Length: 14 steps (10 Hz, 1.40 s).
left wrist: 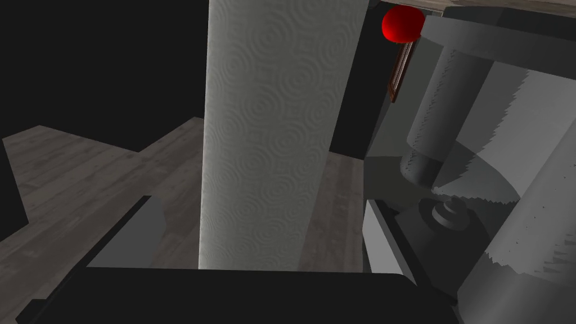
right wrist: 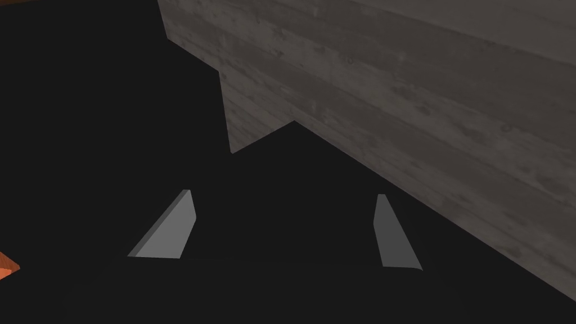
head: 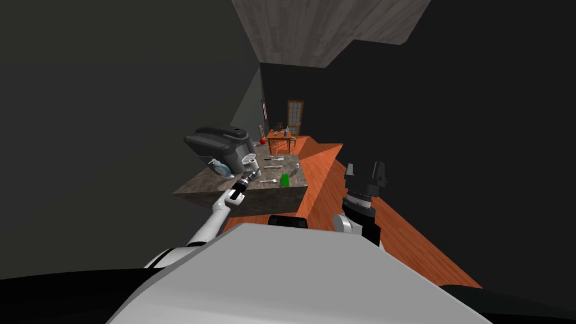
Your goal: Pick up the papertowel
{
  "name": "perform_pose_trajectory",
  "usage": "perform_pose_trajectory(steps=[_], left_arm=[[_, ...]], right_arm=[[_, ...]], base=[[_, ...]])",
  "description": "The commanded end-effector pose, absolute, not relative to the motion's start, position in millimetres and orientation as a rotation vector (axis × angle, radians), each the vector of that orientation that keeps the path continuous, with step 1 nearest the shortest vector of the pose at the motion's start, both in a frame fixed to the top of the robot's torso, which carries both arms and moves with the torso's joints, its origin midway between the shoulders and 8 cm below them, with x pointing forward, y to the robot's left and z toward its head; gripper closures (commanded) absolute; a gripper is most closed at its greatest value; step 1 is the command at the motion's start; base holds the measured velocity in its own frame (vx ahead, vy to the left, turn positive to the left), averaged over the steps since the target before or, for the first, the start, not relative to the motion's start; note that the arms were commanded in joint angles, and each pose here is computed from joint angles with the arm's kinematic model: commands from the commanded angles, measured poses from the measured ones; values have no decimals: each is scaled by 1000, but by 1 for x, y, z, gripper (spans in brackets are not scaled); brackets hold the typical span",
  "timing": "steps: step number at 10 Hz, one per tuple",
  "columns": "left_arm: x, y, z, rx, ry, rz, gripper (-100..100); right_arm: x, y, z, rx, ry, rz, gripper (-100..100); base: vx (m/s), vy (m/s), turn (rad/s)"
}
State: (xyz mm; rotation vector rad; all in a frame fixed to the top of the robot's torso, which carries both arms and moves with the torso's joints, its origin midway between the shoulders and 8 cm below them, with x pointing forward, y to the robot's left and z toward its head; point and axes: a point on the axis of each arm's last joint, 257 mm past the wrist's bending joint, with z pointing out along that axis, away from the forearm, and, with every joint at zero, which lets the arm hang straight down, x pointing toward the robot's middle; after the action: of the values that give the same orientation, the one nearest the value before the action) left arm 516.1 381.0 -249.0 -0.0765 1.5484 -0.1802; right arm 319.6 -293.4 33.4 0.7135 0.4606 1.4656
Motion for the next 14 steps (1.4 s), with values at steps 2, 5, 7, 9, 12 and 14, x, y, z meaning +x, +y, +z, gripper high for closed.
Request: perform_pose_trajectory(steps=[2, 5, 7, 9, 12, 14], left_arm=[[525, 392, -258, -89, 1567, -164, -100], [545, 402, -246, -82, 1541, -152, -100], [555, 413, -240, -78, 1524, -136, -100], [561, 418, -252, -101, 1551, -132, -100], [577, 423, -230, -89, 1509, -127, -100], [578, 428, -243, -109, 1536, -123, -100]], right_arm=[[320, -293, 33, 713, 461, 1466, 0], [320, -293, 33, 714, 461, 1466, 0], [320, -293, 33, 714, 461, 1465, 0], [320, -293, 33, 714, 461, 1466, 0], [320, -293, 33, 713, 461, 1466, 0], [320, -293, 33, 714, 461, 1465, 0]], base=[[-58, -3, -31], [-65, -7, -52], [-37, -7, -45], [-59, -10, -32], [-49, -11, -56], [-25, -1, 11]])
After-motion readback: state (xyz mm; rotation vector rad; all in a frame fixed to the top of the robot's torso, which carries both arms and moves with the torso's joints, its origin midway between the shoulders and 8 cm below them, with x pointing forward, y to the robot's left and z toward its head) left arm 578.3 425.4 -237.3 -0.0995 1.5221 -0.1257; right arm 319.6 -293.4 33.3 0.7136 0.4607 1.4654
